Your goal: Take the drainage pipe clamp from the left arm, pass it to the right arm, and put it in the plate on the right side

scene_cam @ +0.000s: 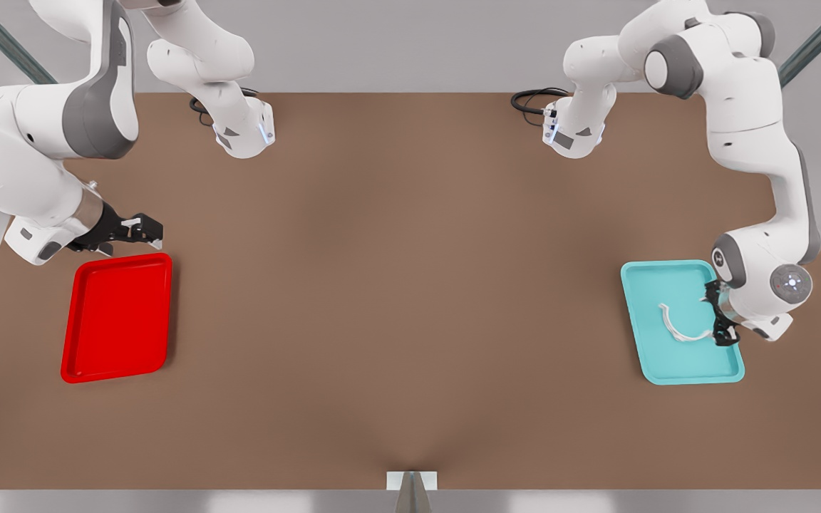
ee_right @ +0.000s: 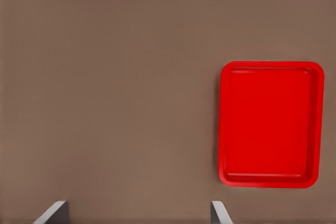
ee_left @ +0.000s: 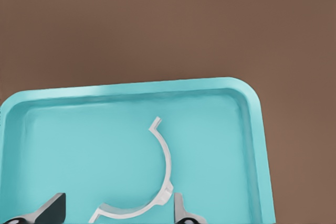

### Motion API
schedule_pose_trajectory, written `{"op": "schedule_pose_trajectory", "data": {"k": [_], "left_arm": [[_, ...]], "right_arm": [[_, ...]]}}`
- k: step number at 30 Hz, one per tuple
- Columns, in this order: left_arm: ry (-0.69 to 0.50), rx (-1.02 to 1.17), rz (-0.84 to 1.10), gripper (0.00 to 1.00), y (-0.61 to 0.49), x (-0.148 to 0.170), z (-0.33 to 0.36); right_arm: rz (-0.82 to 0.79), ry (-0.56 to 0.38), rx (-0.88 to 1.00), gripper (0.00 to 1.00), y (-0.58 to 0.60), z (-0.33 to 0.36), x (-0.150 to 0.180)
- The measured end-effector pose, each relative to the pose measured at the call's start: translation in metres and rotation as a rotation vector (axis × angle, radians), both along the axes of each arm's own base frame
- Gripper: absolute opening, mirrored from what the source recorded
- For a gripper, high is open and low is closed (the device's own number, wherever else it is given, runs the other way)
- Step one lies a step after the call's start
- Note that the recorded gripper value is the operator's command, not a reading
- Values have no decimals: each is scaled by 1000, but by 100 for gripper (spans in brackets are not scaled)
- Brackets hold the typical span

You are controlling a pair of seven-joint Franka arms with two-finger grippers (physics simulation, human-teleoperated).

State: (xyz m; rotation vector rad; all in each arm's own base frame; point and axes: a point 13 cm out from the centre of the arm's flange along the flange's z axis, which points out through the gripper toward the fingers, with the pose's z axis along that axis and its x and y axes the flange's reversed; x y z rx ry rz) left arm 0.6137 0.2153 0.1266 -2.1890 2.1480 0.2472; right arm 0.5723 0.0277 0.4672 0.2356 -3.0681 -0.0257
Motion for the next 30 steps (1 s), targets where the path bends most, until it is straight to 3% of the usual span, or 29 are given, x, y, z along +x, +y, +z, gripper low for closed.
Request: {"op": "schedule_pose_trajectory", "data": {"k": [10,26,27,29,30], "left_arm": [[-58,-41,383,100,33,-17,-57],[-125,-63,335,100,35,7,-85],[-125,-65,334,94,35,7,-88],[-128,-67,328,65,35,8,-93],[-130,-67,324,64,35,9,-94]], "right_arm": [[7,4,5,100,2,-1,-1],[11,5,7,100,1,-1,-1],[12,5,7,100,1,-1,-1],[12,5,7,100,2,-1,-1],[13,6,7,100,1,-1,-1]]}}
